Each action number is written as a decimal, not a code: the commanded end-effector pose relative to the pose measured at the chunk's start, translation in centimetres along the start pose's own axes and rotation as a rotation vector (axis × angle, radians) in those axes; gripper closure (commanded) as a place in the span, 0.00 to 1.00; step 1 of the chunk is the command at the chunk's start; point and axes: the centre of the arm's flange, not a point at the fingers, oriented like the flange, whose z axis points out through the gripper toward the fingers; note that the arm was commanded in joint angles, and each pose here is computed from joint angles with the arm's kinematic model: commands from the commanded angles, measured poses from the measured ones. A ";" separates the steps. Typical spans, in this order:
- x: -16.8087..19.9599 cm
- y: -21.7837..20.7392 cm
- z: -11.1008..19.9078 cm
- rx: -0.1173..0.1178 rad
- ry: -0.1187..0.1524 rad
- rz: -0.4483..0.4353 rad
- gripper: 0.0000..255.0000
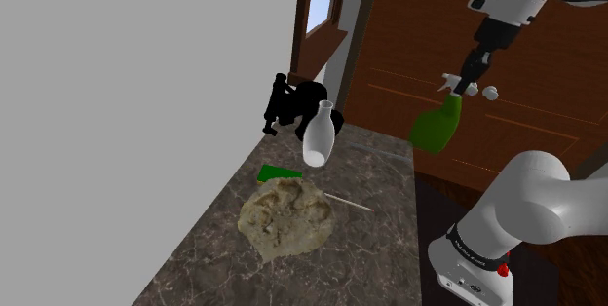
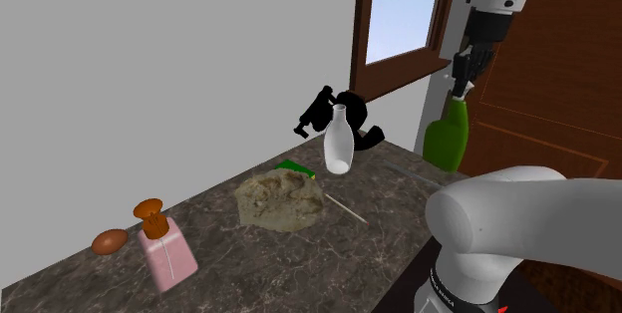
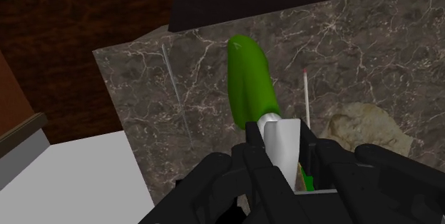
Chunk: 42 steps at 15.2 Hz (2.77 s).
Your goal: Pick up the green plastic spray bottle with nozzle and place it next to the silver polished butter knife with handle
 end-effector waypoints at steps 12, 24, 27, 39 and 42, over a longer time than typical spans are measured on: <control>-0.5 0.4 6.9 0.000 0.000 0.000 1.00; -0.9 0.8 13.2 0.000 0.000 0.000 1.00; -1.1 0.9 14.8 0.000 0.000 0.000 1.00; -1.2 1.0 16.7 0.000 0.000 0.000 0.00; -1.2 1.0 16.7 0.000 0.000 0.000 0.00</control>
